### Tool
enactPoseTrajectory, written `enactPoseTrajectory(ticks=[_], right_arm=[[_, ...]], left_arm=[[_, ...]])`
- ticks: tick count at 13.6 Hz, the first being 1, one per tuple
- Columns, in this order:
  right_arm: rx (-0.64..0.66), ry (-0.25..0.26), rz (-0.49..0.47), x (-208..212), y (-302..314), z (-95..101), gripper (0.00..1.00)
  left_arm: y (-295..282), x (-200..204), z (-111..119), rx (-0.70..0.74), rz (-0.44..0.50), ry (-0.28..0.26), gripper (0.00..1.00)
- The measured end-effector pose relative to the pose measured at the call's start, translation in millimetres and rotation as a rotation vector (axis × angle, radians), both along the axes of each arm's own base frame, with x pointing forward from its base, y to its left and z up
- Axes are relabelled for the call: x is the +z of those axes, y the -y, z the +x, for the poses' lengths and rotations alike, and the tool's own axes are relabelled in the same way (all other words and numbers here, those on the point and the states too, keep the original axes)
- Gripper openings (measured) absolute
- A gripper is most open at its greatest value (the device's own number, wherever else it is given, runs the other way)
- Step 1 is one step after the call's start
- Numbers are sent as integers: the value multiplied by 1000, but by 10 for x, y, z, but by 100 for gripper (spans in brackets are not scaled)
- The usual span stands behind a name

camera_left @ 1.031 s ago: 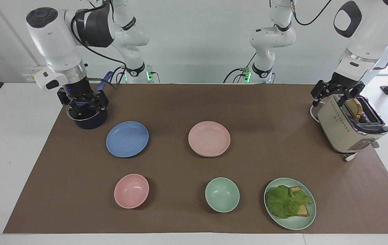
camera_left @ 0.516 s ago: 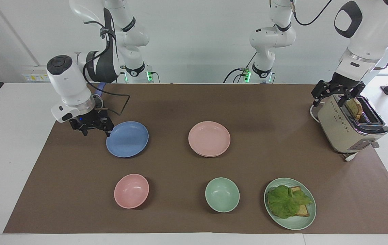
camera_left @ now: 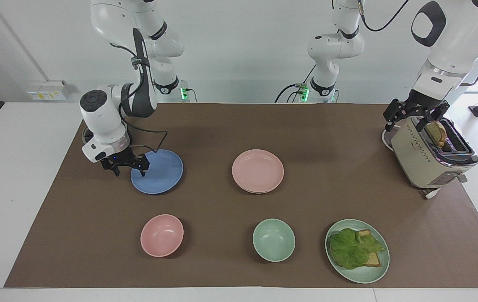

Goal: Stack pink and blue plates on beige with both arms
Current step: 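Move the right gripper to the rim of the blue plate and grasp it, then carry the blue plate with the right gripper onto the pink plate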

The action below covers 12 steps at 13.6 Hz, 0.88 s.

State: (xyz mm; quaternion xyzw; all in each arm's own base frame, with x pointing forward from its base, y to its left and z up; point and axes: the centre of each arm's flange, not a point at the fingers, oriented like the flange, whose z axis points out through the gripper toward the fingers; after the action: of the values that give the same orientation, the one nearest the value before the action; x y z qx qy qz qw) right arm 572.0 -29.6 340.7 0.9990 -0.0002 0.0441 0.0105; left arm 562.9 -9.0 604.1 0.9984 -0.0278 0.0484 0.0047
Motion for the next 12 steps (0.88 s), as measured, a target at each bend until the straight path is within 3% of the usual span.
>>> enactPoseTrajectory(ticks=[5, 10, 12], right_arm=[[66, 11, 15, -432, 173, -221, 100], [62, 0, 38, -477, 167, -259, 97], [69, -5, 39, -483, 166, -265, 79]], left_arm=[[0, 0, 0, 0, 0, 0, 100], [0, 0, 0, 0, 0, 0, 100], [0, -1, 0, 0, 0, 0, 100]])
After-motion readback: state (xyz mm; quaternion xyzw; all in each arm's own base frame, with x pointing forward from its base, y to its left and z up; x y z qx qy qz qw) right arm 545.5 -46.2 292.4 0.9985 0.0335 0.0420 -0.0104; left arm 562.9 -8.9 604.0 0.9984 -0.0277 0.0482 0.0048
